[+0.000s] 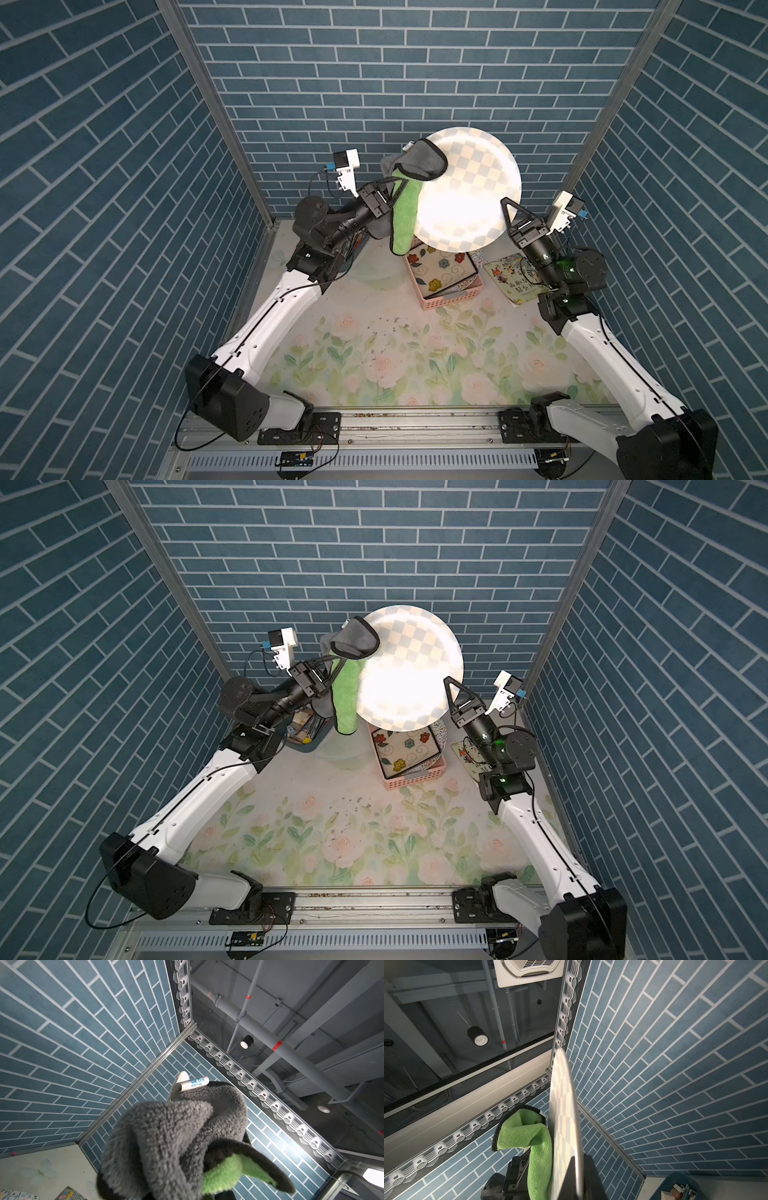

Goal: Wipe the wet plate dry
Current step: Wipe the plate with towel.

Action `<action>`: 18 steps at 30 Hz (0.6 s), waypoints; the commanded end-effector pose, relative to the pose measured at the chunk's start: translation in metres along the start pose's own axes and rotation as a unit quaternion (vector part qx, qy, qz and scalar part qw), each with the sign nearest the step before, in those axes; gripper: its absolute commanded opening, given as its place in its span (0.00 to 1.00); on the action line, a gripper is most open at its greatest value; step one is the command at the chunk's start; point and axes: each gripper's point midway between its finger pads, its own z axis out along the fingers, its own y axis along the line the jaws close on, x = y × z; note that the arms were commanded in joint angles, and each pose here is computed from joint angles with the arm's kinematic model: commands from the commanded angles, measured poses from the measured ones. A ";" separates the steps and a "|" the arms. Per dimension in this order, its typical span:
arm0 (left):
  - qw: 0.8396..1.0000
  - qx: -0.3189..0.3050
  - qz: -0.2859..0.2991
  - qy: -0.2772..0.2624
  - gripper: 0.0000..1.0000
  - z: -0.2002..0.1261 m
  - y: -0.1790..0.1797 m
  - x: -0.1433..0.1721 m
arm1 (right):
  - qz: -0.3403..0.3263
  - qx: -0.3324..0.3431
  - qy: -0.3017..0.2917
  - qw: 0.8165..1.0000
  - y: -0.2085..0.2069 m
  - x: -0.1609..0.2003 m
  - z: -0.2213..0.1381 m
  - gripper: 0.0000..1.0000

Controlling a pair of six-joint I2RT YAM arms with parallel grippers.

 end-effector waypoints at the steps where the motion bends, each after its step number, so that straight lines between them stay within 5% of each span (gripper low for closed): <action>1: 0.999 0.029 0.019 -0.015 0.00 -0.014 -0.020 -0.021 | -0.002 -0.105 -0.023 0.994 0.067 -0.019 -0.015 0.00; 6: 0.998 0.030 0.035 -0.045 0.00 -0.033 -0.039 -0.046 | -0.023 -0.092 -0.066 0.993 0.071 -0.042 -0.026 0.00; 18: 0.992 0.128 -0.010 -0.013 0.00 0.003 -0.070 -0.035 | -0.003 -0.140 -0.008 0.990 0.080 -0.017 0.009 0.00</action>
